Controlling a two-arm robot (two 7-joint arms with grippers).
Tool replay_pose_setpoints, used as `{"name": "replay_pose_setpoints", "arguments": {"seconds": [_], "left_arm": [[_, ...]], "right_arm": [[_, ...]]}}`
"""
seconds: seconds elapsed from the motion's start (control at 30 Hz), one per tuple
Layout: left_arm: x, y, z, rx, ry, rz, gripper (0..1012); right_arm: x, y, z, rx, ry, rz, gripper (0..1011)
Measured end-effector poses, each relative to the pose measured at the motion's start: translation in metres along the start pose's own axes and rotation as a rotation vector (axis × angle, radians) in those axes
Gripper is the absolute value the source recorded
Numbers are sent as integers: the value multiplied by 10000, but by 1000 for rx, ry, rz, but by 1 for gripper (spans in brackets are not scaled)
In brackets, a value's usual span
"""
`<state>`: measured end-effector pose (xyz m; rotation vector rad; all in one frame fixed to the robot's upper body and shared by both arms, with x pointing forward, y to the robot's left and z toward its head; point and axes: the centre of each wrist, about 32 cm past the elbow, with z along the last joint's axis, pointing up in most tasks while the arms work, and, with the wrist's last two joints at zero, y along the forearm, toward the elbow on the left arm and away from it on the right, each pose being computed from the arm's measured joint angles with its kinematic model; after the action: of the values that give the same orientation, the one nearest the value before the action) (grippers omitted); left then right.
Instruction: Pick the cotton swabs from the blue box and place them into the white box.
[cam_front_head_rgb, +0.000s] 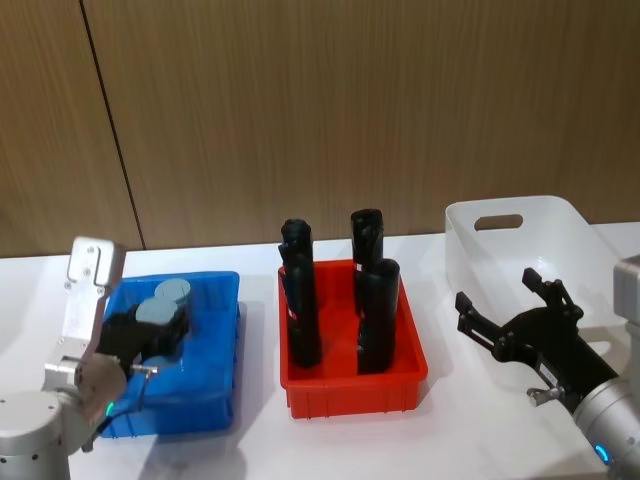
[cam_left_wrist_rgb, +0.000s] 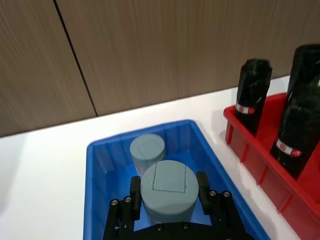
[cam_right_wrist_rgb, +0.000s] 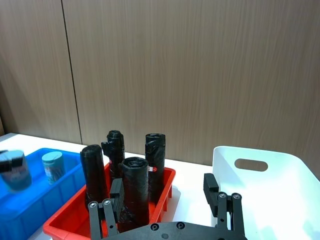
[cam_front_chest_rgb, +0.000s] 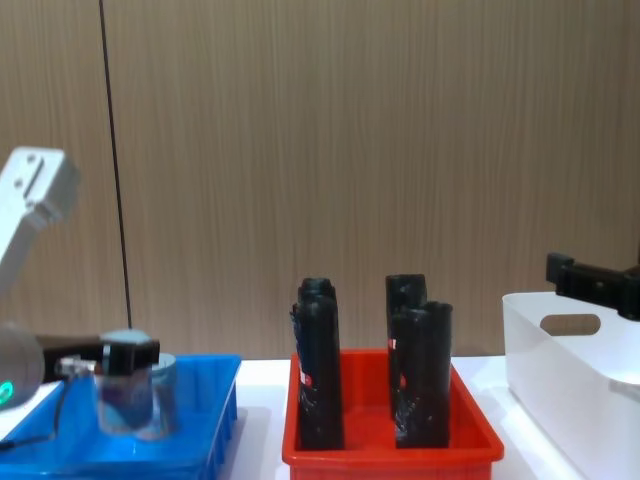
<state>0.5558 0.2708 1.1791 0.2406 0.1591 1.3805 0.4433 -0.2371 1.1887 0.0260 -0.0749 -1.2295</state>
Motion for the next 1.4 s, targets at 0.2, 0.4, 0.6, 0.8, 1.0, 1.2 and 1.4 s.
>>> {"name": "replay_pose_setpoints", "arguments": {"seconds": [0.2,0.4,0.6,0.8,1.0,1.2,1.4], "left_arm": [[-32,84,163,-71,-22,-23,669],[-73,159,321,-135,-38,-77,669],[-116,211,448,-183,-43,-148,669],[-148,241,560,-220,-38,-231,669],[-172,248,651,-246,-31,-325,669],[-192,236,718,-261,-25,-409,669],[-220,203,796,-260,-17,-518,669]], "right_arm": [[0,0,0,0,0,0,1002],[0,0,0,0,0,0,1002],[0,0,0,0,0,0,1002],[0,0,0,0,0,0,1002],[0,0,0,0,0,0,1002],[0,0,0,0,0,0,1002],[0,0,0,0,0,0,1002]]}}
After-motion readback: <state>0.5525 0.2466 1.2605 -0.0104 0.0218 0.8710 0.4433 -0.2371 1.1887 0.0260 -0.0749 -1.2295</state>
